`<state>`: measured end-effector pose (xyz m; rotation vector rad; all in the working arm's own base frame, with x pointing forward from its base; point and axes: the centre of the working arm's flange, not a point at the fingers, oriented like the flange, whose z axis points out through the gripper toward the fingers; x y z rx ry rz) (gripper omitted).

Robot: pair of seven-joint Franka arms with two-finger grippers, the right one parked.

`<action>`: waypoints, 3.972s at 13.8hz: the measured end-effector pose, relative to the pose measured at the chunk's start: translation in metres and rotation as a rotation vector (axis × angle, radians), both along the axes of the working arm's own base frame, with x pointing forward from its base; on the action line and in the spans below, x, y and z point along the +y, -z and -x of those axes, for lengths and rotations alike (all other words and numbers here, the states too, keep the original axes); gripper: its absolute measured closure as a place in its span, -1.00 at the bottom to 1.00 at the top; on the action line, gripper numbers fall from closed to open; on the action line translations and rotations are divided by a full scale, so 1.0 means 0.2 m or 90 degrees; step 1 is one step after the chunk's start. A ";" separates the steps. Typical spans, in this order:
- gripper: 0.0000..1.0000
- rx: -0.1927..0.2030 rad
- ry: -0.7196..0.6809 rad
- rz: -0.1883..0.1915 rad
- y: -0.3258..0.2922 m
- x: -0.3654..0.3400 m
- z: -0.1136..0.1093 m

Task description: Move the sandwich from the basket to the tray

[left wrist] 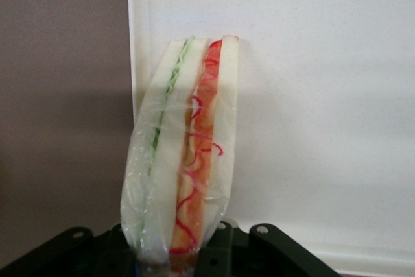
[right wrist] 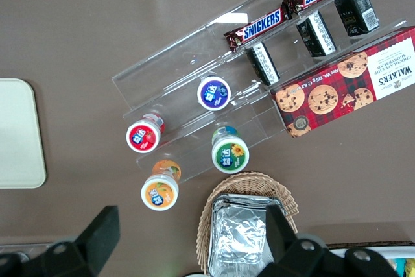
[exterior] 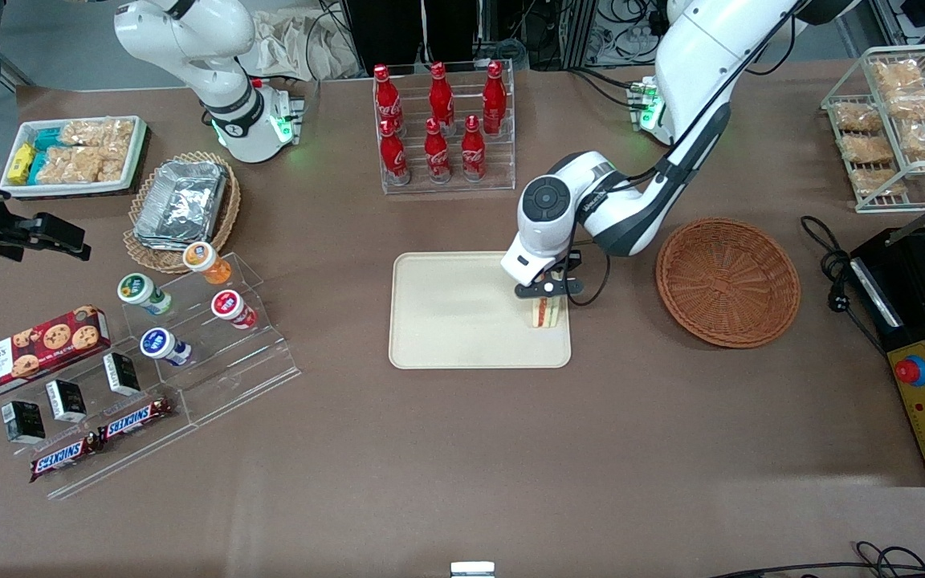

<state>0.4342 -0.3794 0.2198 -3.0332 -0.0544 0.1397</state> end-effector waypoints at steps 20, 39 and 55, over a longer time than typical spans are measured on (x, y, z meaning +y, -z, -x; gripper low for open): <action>-1.00 -0.082 -0.095 -0.023 -0.77 0.08 -0.10; -1.00 -0.001 0.011 0.037 -1.47 1.37 -0.47; -1.00 -0.049 0.096 0.062 -1.92 1.90 -0.53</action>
